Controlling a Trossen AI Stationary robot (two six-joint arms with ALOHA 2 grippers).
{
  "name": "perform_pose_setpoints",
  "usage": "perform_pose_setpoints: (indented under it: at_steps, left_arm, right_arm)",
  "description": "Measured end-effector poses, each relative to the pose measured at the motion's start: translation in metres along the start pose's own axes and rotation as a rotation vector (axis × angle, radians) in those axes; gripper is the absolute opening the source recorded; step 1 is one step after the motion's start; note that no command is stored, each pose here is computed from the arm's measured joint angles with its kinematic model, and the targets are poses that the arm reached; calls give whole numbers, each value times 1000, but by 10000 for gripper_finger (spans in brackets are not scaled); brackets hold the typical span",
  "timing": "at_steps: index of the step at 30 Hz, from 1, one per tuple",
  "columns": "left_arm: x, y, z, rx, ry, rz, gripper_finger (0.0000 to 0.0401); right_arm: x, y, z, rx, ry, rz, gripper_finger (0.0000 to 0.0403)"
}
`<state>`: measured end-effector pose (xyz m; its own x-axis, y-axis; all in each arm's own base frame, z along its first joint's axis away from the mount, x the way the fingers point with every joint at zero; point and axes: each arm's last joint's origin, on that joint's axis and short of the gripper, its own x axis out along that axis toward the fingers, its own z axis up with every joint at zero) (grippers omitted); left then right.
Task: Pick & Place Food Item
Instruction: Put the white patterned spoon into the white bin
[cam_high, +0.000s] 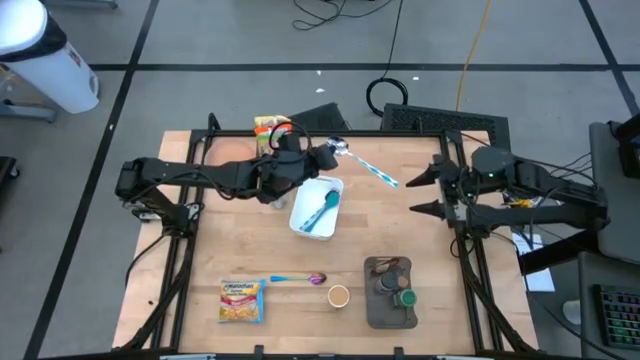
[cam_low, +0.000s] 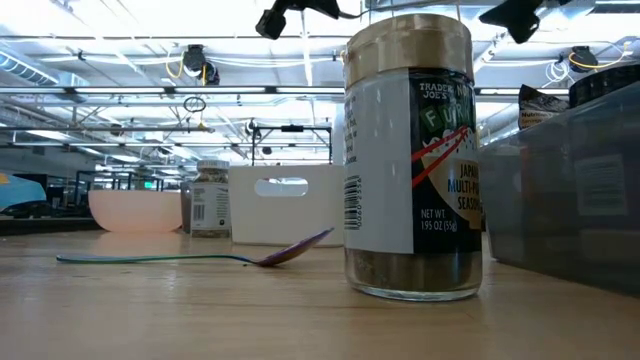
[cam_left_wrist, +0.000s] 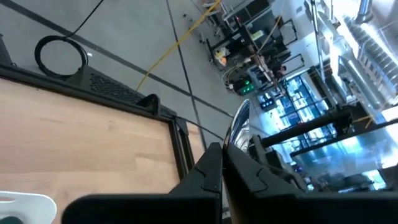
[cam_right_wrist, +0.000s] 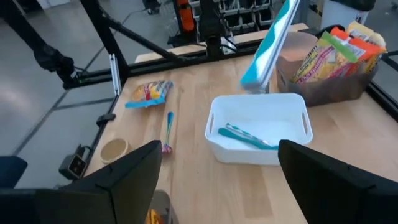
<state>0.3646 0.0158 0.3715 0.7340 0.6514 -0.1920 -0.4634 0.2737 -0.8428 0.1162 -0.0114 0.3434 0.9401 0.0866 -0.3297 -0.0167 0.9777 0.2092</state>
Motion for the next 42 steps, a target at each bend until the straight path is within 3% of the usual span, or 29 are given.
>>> perform_pose_setpoints:
  at_steps: [7,14,22,32,42]
  left_arm:
    - [-1,1,-2,77,1,12,1]
    - [5,10,5,92,-39,89,1]
    - [13,15,13,119,-3,95,1]
    - [19,19,22,80,-32,112,1]
    - [19,22,21,84,-26,146,1]
  right_arm:
    - [41,-9,11,32,2,-40,308]
    - [75,-21,20,-1,10,-203,282]
    - [90,-30,41,-121,15,-464,265]
    - [125,-37,47,-144,92,-558,257]
    - [136,-18,57,-260,51,-691,225]
